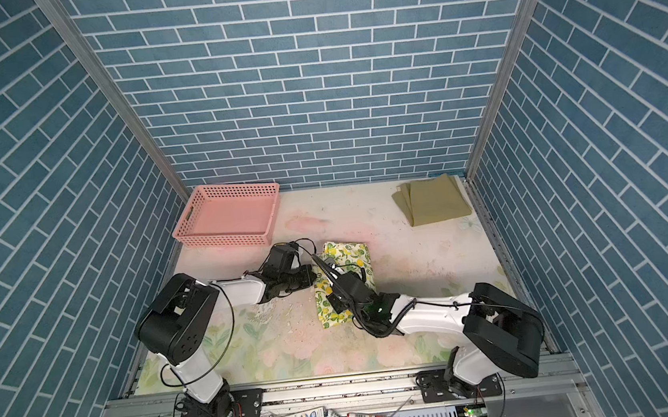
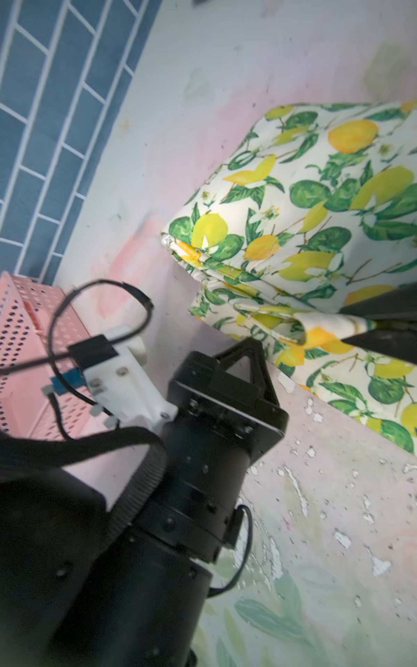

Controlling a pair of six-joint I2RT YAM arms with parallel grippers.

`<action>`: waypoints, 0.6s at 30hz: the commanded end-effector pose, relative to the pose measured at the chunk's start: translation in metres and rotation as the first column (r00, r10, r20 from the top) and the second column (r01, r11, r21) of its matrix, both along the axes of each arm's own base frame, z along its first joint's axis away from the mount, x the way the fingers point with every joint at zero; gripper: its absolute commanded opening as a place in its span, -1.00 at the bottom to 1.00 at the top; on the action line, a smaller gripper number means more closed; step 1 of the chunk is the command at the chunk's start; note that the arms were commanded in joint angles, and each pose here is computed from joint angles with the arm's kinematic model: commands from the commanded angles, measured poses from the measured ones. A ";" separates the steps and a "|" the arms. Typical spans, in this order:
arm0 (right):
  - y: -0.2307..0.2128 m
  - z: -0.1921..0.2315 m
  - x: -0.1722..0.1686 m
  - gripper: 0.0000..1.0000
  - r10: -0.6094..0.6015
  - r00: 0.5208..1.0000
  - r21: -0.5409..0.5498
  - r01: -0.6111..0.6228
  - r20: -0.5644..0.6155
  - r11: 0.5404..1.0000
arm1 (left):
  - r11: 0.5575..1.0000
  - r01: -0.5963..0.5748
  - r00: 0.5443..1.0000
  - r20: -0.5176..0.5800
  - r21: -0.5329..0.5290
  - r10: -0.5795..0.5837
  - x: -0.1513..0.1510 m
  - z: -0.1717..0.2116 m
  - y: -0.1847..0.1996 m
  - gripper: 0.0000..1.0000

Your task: Fold and stack the skirts

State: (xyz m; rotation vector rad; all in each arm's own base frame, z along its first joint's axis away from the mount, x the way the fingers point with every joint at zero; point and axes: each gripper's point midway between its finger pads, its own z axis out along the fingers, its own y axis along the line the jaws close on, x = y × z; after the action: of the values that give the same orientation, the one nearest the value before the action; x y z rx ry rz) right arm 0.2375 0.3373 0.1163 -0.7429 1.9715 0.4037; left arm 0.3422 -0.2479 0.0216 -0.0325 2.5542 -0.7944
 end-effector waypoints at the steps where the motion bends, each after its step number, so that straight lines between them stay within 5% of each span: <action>1: 0.020 0.002 -0.005 -1.00 0.022 0.999 0.115 -0.017 -0.042 0.993 | 1.000 -0.009 0.999 -0.037 0.024 0.010 -0.005 -0.014 0.003 -1.00; 18: 0.039 -0.049 -0.027 -1.00 0.113 0.978 0.113 -0.095 -0.173 0.989 | 1.000 -0.020 0.999 -0.038 0.003 0.020 -0.004 -0.012 0.003 -1.00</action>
State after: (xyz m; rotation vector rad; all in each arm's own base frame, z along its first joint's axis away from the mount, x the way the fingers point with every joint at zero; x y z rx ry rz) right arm 0.2168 0.3728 0.0737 -0.7782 2.0475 0.6036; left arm 0.3437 -0.2493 0.0221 -0.0544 2.5491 -0.8101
